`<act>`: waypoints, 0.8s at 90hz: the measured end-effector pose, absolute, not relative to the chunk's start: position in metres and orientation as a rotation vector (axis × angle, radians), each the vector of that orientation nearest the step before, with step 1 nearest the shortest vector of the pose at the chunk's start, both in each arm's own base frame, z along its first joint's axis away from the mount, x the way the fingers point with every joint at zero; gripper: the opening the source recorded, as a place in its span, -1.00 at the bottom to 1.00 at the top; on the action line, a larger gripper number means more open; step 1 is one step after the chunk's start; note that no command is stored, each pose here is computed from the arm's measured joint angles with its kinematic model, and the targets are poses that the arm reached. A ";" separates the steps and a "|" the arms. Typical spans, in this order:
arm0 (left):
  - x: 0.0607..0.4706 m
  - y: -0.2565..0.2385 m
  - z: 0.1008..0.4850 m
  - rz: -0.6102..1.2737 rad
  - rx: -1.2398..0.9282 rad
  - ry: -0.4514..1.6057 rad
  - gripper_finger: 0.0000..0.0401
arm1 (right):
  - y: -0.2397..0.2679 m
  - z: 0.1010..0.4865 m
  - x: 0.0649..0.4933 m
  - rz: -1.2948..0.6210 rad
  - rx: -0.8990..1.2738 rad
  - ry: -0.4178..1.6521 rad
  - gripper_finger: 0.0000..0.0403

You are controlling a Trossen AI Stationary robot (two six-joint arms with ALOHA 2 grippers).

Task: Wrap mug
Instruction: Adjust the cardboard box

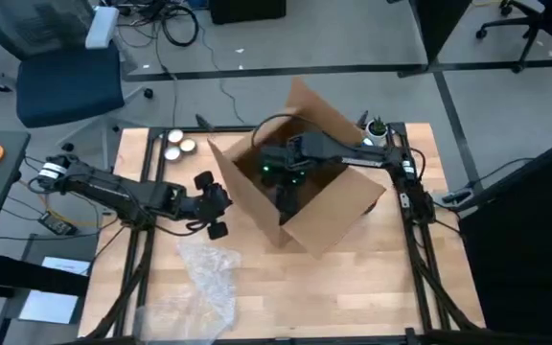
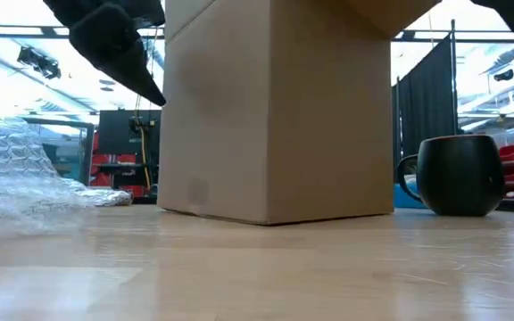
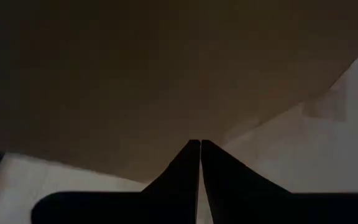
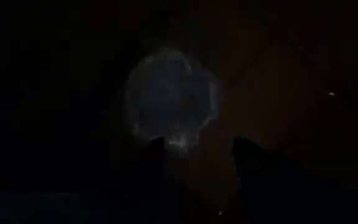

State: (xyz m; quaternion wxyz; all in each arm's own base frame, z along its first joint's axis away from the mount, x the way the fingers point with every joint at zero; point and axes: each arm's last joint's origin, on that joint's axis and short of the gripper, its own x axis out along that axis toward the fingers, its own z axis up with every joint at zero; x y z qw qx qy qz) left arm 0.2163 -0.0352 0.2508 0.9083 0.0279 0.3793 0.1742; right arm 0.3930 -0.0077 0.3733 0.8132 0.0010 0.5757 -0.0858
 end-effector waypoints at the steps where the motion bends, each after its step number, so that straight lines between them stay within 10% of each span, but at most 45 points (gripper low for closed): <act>1: 0.216 -0.035 0.251 0.359 0.057 0.782 -1.00 | -0.006 0.376 0.391 -0.187 -0.005 1.223 -0.18; 72: 0.223 -0.037 0.257 0.335 0.024 0.694 -1.00 | 0.065 0.470 0.260 -0.357 -0.075 0.866 -0.23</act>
